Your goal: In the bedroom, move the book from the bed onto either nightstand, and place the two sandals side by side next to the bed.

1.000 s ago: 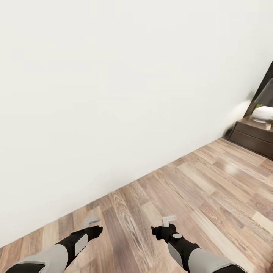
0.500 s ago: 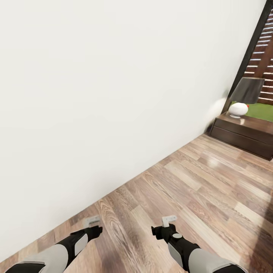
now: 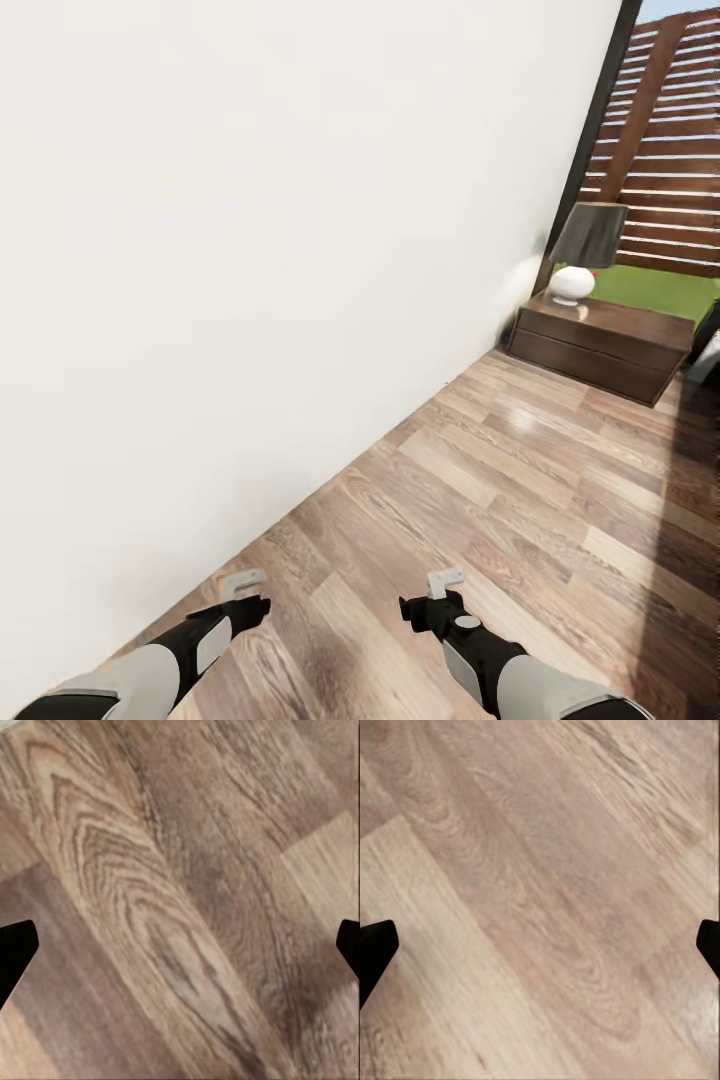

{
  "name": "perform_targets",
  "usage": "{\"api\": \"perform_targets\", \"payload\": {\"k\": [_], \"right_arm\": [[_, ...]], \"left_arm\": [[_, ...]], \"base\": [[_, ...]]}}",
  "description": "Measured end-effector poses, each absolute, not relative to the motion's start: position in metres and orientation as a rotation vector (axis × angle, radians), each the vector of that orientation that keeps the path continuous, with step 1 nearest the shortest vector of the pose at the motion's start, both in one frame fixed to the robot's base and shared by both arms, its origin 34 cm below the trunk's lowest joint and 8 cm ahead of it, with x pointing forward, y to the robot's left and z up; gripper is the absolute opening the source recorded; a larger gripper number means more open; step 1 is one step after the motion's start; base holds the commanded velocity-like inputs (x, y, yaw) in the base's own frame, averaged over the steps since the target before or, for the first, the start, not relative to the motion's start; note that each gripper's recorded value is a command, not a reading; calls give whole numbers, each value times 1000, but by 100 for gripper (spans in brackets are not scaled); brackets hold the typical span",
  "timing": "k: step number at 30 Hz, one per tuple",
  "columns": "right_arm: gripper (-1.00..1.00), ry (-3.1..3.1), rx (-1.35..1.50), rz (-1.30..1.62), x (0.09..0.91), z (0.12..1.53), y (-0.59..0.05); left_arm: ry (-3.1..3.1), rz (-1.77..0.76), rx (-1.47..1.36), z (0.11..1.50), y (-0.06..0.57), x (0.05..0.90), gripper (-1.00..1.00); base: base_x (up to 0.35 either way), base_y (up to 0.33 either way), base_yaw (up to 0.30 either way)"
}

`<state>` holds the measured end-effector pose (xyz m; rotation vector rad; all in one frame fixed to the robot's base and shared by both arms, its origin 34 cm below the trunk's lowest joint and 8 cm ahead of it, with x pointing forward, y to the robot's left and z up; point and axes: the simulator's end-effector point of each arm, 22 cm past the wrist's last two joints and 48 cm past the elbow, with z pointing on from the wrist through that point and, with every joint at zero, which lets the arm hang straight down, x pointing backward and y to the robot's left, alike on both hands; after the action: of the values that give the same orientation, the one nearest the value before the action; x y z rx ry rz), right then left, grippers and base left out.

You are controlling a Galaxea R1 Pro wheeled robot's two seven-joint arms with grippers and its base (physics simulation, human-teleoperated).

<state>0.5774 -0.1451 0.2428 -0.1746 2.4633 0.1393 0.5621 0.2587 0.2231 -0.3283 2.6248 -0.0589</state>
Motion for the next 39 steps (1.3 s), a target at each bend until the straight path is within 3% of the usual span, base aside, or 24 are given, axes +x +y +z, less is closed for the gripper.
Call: {"api": "perform_targets", "payload": {"k": [39], "right_arm": [[100,2463,-175,140,578,243,-145]], "left_arm": [[2626,-59,-328,223,259,562,100]], "base": [[328,-18,-268]]}}
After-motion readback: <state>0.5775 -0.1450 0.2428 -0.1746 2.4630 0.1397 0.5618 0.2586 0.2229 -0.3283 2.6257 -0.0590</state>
